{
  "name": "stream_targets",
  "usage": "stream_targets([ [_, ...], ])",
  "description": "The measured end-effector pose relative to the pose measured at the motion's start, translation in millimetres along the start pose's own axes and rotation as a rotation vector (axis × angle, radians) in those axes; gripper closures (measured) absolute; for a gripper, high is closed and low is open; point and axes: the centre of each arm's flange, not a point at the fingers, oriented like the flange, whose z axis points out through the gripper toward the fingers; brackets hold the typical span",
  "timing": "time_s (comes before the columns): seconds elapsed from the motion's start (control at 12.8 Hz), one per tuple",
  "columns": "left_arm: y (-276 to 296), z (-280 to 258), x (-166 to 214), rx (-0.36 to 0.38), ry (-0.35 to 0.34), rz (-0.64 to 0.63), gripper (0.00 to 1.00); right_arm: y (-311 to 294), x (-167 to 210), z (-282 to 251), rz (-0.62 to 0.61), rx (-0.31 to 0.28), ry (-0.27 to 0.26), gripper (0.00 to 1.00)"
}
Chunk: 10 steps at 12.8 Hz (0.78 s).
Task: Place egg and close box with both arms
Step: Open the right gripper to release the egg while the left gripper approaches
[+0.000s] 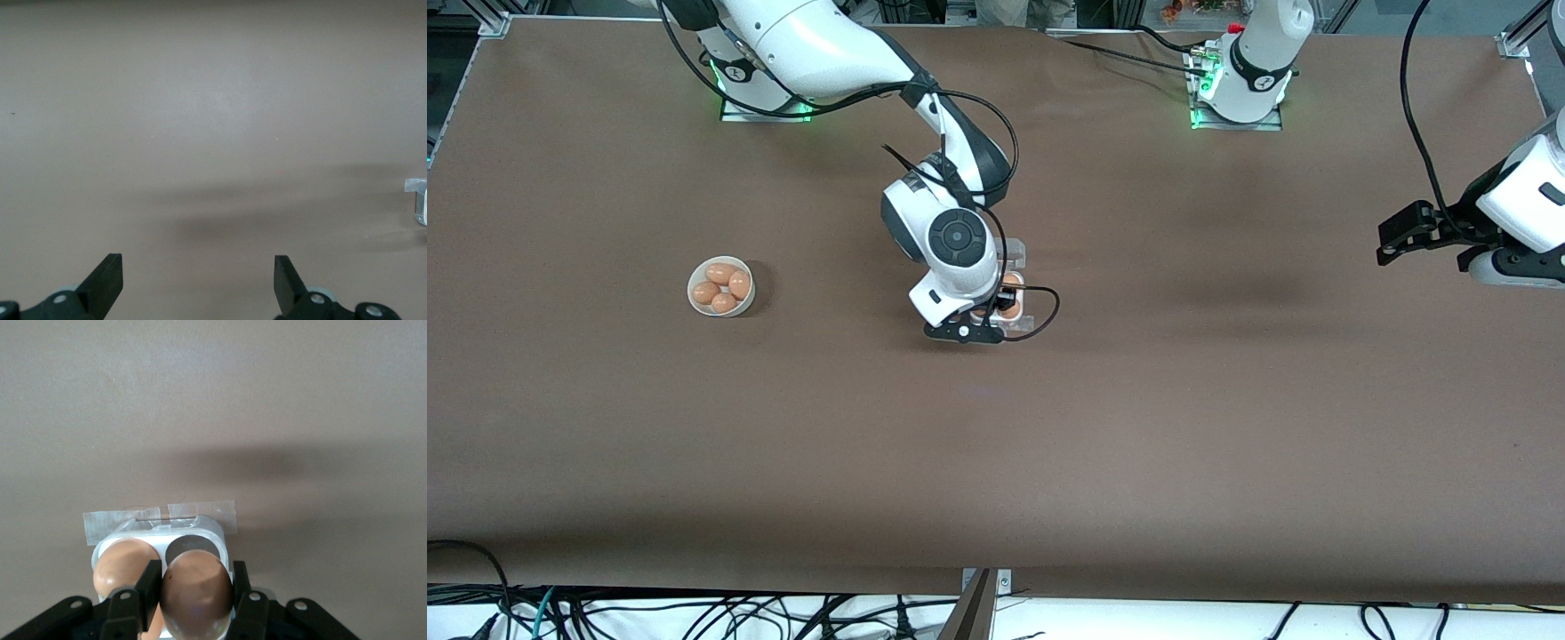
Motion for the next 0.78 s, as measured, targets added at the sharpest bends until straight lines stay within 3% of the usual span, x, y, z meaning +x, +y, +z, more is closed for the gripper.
stream_targets([
  [0.23, 3.2, 3.4, 1.6, 0.0, -0.006, 0.005, 0.0, -3.7, -4.6, 9.7, 0.019, -0.011, -0.004, 0.53],
  [0.31, 5.5, 4.5, 2.1, 0.0, -0.008, 0.009, 0.0, -4.4, -4.5, 10.9, 0.027, -0.007, -0.001, 0.47],
  [0.62, 26.4, 10.8, 4.4, -0.005, -0.019, 0.021, 0.0, -5.8, -2.8, 9.2, 0.046, 0.006, 0.013, 0.02],
  [0.78, 52.6, 18.2, 6.0, -0.011, -0.032, 0.002, 0.0, -5.4, 0.6, 3.9, 0.048, 0.009, 0.022, 0.0],
])
